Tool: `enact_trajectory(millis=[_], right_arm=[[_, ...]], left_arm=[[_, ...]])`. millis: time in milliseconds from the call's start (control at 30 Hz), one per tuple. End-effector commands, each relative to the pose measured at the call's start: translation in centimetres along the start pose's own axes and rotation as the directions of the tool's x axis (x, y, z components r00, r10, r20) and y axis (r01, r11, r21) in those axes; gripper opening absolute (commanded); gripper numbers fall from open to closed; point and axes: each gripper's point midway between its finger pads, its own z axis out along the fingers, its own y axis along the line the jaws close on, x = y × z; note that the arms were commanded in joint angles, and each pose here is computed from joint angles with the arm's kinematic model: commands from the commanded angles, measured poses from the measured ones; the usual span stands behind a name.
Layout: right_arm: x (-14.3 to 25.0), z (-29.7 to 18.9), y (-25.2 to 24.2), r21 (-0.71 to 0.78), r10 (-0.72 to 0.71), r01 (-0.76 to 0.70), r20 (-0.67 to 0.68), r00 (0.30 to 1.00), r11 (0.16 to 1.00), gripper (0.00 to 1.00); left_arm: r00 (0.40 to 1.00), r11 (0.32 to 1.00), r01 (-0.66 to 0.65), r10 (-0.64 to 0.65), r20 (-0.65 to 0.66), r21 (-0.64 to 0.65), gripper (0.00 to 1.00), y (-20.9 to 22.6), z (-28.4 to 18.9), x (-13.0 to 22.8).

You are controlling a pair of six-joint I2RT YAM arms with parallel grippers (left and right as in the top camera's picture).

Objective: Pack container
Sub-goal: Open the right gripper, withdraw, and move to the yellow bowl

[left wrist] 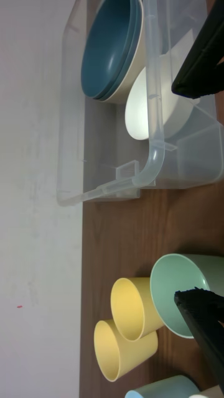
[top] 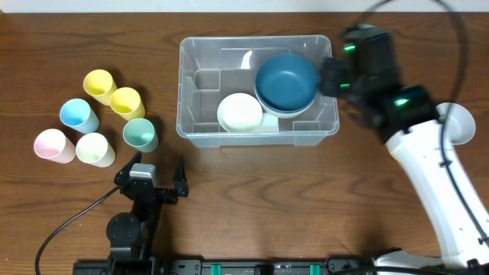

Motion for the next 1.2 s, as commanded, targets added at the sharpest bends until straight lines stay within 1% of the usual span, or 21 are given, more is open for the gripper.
enact_trajectory(millis=[0,67,100,200,333,433,500,600,733,933,1167], right_arm=[[0.0,0.7,-7.1,0.170,0.233,-0.226,-0.018,0.972,0.959,0.64],[0.5,0.5,-10.7,0.248,0.323,-0.308,-0.023,0.946,0.918,0.77],[0.8,0.3,-12.3,0.281,0.361,-0.340,-0.023,0.932,0.897,0.79],[2.3,-0.1,-16.5,0.372,0.475,-0.435,-0.018,0.880,0.820,0.81],[5.5,-0.1,-20.6,0.471,0.585,-0.507,-0.024,0.811,0.722,0.80],[8.8,0.6,-23.1,0.530,0.651,-0.538,-0.034,0.759,0.655,0.77],[10.6,1.2,-24.2,0.552,0.671,-0.544,-0.037,0.741,0.632,0.74],[13.0,2.2,-25.4,0.566,0.696,-0.557,-0.041,0.717,0.608,0.71],[14.7,2.9,-26.2,0.576,0.707,-0.563,-0.038,0.706,0.593,0.70],[15.7,3.1,-26.8,0.593,0.712,-0.559,-0.036,0.701,0.580,0.66],[16.6,3.8,-27.9,0.593,0.711,-0.573,0.001,0.704,0.566,0.63]], left_arm=[[0.999,1.000,-0.011,0.011,-0.046,0.007,0.98,0.0,0.1,1.6],[0.999,1.000,-0.011,0.011,-0.046,0.007,0.98,0.0,0.1,1.6],[0.999,1.000,-0.011,0.011,-0.046,0.007,0.98,0.0,0.1,1.6],[0.999,1.000,-0.011,0.011,-0.046,0.007,0.98,0.0,0.1,1.6],[0.999,1.000,-0.011,0.011,-0.046,0.007,0.98,0.0,0.1,1.6],[0.999,1.000,-0.010,0.011,-0.046,0.007,0.98,0.0,0.1,1.6],[0.999,1.000,-0.011,0.011,-0.046,0.007,0.98,0.0,0.1,1.6],[0.999,1.000,-0.011,0.011,-0.046,0.007,0.98,0.0,0.1,1.6],[0.999,1.000,-0.011,0.011,-0.046,0.007,0.98,0.0,0.1,1.6],[0.999,1.000,-0.011,0.011,-0.046,0.007,0.98,0.0,0.1,1.6],[0.999,1.000,-0.011,0.011,-0.046,0.007,0.98,0.0,0.1,1.6]])
